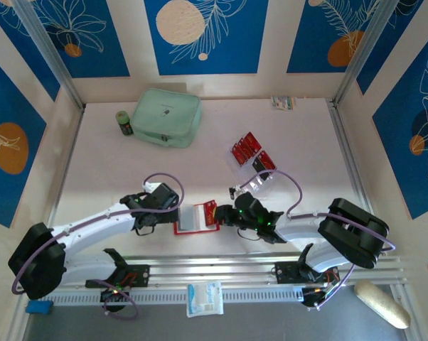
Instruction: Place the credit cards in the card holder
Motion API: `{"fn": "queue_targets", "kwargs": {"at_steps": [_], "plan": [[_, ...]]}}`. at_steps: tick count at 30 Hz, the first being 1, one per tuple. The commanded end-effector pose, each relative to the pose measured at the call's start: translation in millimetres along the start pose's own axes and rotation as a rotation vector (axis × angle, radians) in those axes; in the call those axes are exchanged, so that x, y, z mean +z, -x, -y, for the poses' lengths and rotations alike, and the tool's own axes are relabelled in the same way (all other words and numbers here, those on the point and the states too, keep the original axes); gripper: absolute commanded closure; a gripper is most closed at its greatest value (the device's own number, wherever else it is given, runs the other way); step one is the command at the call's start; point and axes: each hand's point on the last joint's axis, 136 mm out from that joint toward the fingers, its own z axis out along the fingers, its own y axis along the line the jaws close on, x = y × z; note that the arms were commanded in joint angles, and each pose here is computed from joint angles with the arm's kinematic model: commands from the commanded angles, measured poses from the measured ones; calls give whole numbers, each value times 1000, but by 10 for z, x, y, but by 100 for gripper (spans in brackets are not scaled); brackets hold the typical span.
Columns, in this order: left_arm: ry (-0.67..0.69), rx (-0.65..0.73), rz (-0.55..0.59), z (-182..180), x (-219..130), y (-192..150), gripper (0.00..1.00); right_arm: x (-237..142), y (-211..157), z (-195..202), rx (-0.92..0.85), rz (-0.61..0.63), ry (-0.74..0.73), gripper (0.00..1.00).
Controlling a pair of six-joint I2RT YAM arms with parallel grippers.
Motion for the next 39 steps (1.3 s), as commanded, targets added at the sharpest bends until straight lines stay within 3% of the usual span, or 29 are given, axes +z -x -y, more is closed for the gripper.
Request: {"fn": "queue_targets", "kwargs": {"at_steps": [1,14,21,29,39], "plan": [[-21,13,-20,39,48,-23,0,-5,-33,127,-3,8,-36,100],[-210,39,-17,532,-16,126,0,-26,-46,175,9,17,-43,100],[-310,44,8,843,-180,257,0,-226,178,-14,-8,72,12,100],[-329,87,-32,1136,-55,121,0,-720,532,-27,-14,189,7,100],[-250,161,-101,1324,244,-154,0,-1002,529,206,50,244,-15,100]]}}
